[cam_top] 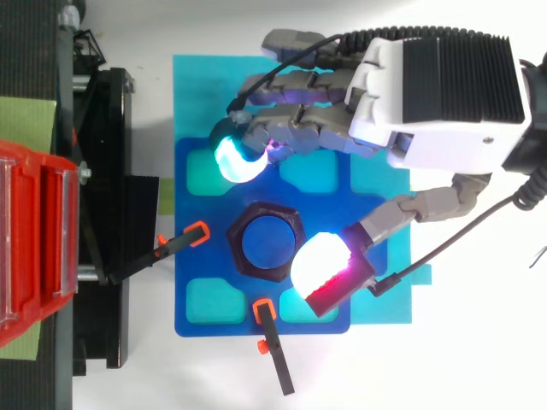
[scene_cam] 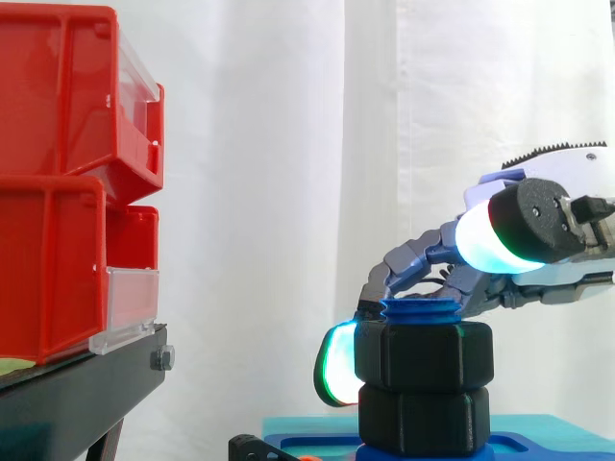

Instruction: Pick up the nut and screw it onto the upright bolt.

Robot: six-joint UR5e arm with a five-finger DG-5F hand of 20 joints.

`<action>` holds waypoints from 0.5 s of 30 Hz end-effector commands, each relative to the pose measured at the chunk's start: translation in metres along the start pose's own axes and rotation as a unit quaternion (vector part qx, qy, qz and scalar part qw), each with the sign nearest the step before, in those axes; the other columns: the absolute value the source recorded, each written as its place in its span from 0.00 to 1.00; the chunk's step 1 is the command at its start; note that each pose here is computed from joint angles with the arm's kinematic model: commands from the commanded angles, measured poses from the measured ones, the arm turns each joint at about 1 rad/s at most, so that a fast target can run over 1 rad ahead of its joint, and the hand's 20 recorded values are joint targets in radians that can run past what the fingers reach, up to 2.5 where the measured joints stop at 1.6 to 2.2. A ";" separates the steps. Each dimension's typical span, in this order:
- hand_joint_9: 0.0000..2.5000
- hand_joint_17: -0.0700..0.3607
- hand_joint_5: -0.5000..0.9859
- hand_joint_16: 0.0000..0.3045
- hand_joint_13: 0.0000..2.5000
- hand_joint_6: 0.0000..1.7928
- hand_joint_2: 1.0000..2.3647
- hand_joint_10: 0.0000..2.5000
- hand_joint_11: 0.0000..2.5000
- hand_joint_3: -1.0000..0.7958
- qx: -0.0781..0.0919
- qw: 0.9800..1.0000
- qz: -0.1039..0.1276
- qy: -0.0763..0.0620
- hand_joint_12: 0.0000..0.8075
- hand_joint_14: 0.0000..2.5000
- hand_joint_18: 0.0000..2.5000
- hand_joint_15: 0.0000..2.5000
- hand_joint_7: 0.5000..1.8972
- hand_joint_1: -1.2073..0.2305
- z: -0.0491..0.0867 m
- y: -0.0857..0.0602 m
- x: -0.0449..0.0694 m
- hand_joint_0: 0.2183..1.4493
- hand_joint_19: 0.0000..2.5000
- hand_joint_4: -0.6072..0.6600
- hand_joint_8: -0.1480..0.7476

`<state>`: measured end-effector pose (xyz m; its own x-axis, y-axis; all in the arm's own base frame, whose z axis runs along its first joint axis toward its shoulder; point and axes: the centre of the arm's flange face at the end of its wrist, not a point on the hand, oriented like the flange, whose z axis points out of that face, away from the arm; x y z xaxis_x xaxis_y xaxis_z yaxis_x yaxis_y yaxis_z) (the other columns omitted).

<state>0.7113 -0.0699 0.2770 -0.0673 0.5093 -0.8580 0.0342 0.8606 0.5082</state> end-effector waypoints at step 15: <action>0.14 0.50 0.18 0.21 0.01 0.28 0.00 0.00 0.00 0.28 -0.013 1.000 0.002 -0.024 0.50 0.00 0.00 0.00 0.09 0.61 -0.021 0.029 -0.054 0.08 0.00 0.59 0.46</action>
<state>0.6990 -0.0730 0.3311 -0.0195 0.5114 -0.8591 0.0067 0.8593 0.5114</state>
